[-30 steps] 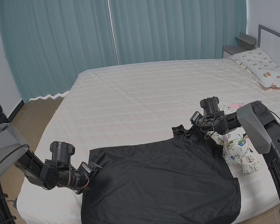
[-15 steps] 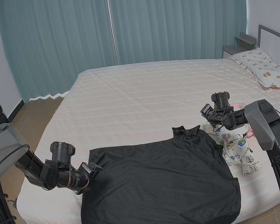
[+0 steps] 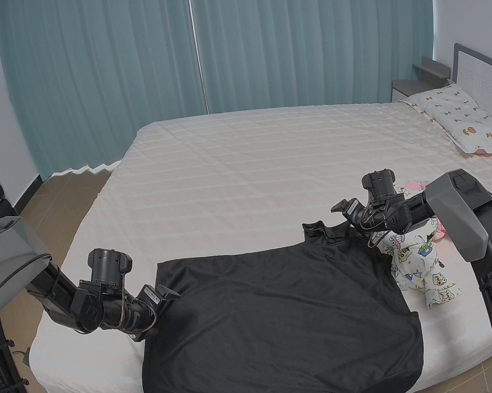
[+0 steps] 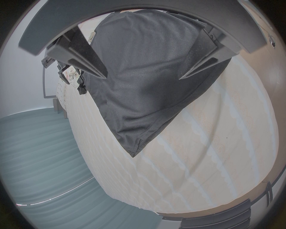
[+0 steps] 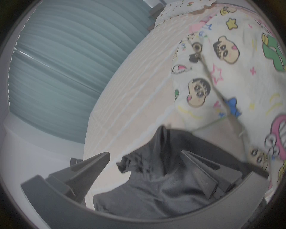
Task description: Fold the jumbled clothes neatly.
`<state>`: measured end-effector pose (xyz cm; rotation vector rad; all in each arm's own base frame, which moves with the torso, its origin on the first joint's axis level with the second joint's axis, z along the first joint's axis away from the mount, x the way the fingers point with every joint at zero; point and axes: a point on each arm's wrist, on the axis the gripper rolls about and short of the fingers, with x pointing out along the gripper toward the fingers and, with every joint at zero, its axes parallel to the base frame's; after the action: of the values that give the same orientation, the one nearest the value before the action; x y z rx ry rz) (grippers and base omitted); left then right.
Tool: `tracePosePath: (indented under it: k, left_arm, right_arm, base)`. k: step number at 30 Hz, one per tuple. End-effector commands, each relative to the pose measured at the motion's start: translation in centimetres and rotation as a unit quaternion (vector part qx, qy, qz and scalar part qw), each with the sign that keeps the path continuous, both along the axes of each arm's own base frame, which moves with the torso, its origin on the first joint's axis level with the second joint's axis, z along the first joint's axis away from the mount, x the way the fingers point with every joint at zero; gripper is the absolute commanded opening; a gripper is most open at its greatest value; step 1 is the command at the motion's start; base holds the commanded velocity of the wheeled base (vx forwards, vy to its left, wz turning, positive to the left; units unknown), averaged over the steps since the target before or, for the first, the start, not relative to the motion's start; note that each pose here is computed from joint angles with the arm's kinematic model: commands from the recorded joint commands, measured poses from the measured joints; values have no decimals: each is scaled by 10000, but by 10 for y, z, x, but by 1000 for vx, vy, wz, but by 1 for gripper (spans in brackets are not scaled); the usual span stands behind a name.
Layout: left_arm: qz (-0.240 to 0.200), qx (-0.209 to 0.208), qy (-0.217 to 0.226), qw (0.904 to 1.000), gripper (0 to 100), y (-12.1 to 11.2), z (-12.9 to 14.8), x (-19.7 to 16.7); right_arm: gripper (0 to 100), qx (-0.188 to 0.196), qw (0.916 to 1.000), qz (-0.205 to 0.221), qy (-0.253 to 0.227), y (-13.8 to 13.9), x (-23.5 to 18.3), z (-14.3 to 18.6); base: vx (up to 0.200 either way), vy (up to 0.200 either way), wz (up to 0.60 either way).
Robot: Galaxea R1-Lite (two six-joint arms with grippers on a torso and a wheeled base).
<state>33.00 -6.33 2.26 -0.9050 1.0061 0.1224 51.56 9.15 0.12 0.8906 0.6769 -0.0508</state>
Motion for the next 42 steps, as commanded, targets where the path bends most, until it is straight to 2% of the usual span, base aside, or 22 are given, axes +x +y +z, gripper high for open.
tracePosePath:
  k: [1, 5, 11, 15, 16, 22, 25, 33, 39, 40, 42]
  left_arm:
    - [1, 1, 4, 10000, 100, 0, 0, 0]
    - [1, 2, 12, 10000, 100, 0, -1, 0]
    - [-3, -16, 1, 10000, 100, 0, 0, 0]
    - [-3, -16, 1, 10000, 100, 0, 0, 0]
    - [-3, -16, 1, 10000, 100, 0, 0, 0]
    - [-3, -15, 9, 10000, 100, 0, 0, 0]
    - [2, -9, 8, 10000, 100, 0, 0, 0]
    - [7, -2, 14, 10000, 100, 0, -1, 0]
    - [11, 4, 13, 10000, 100, 0, -1, 0]
    - [11, 4, 13, 10000, 100, 0, -1, 0]
    - [11, 4, 13, 10000, 100, 0, -1, 0]
  right_arm:
    - [100, 5, 9999, 108, -20, 13, 2, -4]
    - [100, -6, 9999, 84, -77, 15, 9, -10]
    - [100, -111, 9997, 5, 217, 15, 14, -35]
    - [100, -161, 9994, 16, 300, 17, 13, -39]
    - [0, -161, 9994, 16, 300, 17, 13, -39]
    - [0, -127, 9998, -5, 166, 15, 14, -32]
    - [0, -46, 9998, -107, -176, 4, 19, -13]
    - [0, 50, 9959, -298, -857, -11, 30, -8]
    - [0, -7, 9973, -250, -691, -7, 28, -16]
    - [100, -7, 9973, -250, -691, -7, 28, -16]
    - [100, 11, 9968, -262, -757, -8, 29, -17]
  base:
    - [0, 0, 0]
    - [0, 0, 0]
    - [0, 0, 0]
    - [0, 0, 0]
    - [0, 0, 0]
    - [0, 0, 0]
    - [0, 0, 0]
    - [0, 0, 0]
    - [0, 0, 0]
    - [0, 0, 0]
    - [0, 0, 0]
